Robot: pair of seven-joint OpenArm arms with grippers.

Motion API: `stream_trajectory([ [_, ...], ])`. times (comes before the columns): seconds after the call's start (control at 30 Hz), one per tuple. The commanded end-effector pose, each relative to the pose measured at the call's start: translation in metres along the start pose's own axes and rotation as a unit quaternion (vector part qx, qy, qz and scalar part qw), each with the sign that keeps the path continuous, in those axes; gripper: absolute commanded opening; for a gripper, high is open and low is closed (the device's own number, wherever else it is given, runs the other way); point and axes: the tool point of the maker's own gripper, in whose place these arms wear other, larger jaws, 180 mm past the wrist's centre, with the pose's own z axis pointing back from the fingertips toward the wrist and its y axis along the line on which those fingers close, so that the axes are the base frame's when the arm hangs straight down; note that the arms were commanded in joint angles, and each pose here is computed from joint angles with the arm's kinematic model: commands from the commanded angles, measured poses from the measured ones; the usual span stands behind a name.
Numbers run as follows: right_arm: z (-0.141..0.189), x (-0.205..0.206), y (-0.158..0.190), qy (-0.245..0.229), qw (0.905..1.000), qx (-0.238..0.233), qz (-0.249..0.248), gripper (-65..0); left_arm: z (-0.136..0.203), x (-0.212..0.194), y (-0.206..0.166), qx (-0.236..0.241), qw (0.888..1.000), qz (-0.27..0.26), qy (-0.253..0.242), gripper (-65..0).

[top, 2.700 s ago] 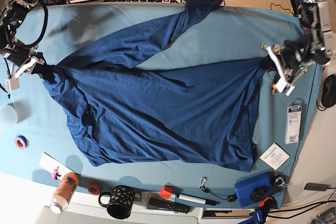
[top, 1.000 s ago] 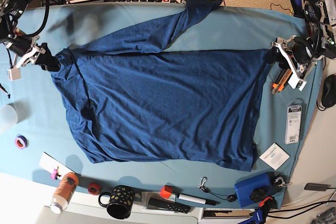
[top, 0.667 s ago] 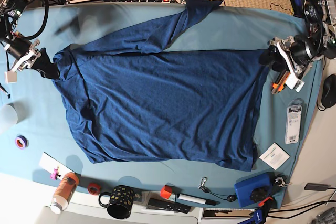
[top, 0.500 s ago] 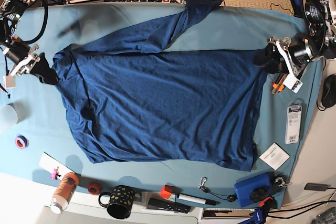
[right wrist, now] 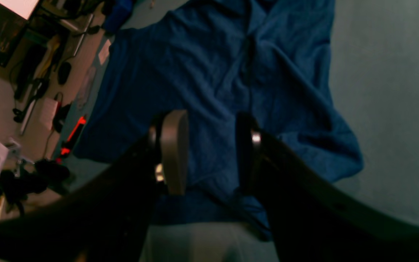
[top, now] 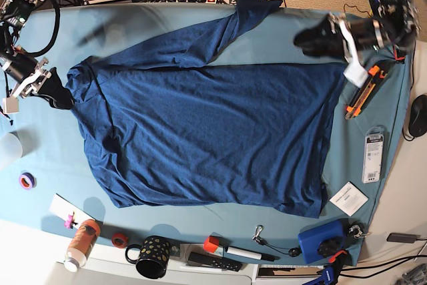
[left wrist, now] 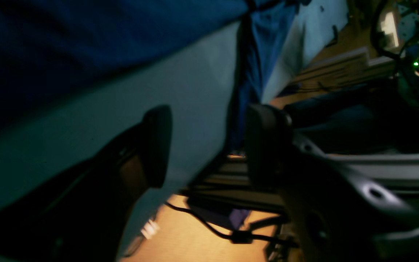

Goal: Layout the t-shirt on the table in an organized manner, then fold the t-shirt properly
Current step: 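Lower the shirt edge onto the table and open the left gripper, then release the shirt corner and raise the right gripper away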

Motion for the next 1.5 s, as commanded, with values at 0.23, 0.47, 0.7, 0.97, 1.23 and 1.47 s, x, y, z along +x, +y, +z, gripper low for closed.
stream_trajectory([
  [0.23,0.004,-0.018,0.005,-0.001,0.9998,0.007,-0.018,-42.1,-0.009,-0.008,-0.015,-0.024,0.999,0.023,-0.025,-34.4],
  [0.47,-0.009,-0.063,0.016,0.0,0.9964,0.026,-0.08,-39.2,-0.01,-0.008,-0.015,-0.025,0.999,0.023,-0.026,-34.4],
  [0.7,-0.021,-0.108,0.033,-0.004,0.9881,0.043,-0.148,-39.2,-0.01,-0.008,-0.015,-0.025,0.999,0.023,-0.026,-34.4],
  [0.97,0.003,-0.128,0.023,-0.026,0.9819,0.005,-0.187,-39.3,-0.01,-0.008,-0.015,-0.025,0.999,0.023,-0.026,-34.4],
  [1.23,0.059,-0.104,-0.014,-0.112,0.9731,-0.076,-0.187,-39.3,-0.01,-0.008,-0.015,-0.025,0.999,0.023,-0.026,-34.4],
  [1.47,0.06,-0.075,-0.02,-0.154,0.9705,-0.075,-0.169,-39.3,-0.01,-0.008,-0.015,-0.025,0.999,0.023,-0.026,-34.4],
])
